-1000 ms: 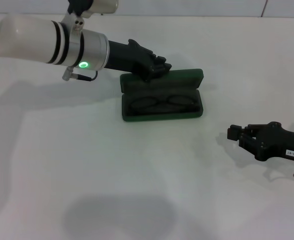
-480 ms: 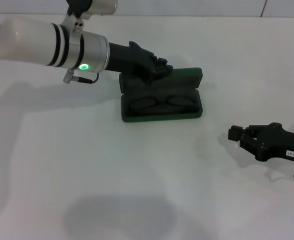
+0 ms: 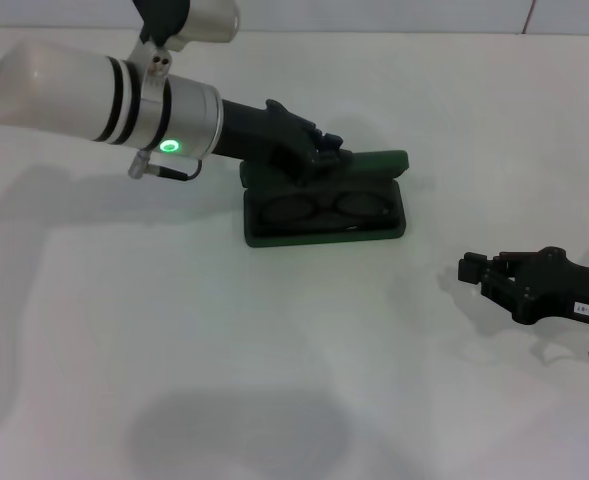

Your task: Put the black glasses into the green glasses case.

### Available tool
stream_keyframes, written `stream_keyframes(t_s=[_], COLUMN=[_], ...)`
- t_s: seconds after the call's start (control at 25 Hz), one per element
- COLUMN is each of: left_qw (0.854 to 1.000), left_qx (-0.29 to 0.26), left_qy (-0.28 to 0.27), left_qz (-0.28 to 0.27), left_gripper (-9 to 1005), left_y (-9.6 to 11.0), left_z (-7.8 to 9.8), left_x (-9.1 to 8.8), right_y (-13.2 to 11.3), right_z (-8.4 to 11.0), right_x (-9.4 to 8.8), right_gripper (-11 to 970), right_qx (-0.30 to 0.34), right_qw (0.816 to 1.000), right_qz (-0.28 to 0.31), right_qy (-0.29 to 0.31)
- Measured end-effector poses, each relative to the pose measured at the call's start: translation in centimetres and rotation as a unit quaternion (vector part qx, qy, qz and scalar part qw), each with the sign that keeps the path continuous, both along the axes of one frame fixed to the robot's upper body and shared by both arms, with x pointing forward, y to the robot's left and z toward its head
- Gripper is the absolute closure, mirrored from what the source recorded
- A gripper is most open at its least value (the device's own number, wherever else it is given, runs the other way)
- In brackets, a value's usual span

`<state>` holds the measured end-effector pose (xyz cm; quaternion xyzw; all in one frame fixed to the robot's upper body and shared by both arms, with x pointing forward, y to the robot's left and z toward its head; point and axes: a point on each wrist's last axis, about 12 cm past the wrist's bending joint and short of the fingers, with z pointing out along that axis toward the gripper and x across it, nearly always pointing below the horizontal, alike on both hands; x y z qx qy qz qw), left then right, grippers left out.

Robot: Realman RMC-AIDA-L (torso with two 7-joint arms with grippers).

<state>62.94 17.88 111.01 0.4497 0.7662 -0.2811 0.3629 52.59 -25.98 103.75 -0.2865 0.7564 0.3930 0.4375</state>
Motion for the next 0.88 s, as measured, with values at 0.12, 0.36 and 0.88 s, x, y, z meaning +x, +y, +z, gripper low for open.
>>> stream_keyframes(t_s=[0.12,0.36,0.88], left_qw=[1.000,0.999,0.995], left_qx=[-0.004,0.006,0.007], left_qy=[0.015,0.030,0.052], left_qz=[-0.012,-0.028,-0.079], left_gripper=[774,773,769], left_y=[0.0,0.0,-1.2], left_z=[0.0,-0.4,-1.1], left_x=[-0.4,-1.0,-2.8], right_y=[0.0,0.1,0.2], right_z=[0.0,0.0,0.1], right_x=[0.0,0.0,0.1], right_gripper=[874,873,873], right_qx=[0.000,0.000,0.001], right_qw=[1.000,1.000,1.000], right_qz=[0.000,0.001,0.002], right_qy=[0.000,0.000,-0.001])
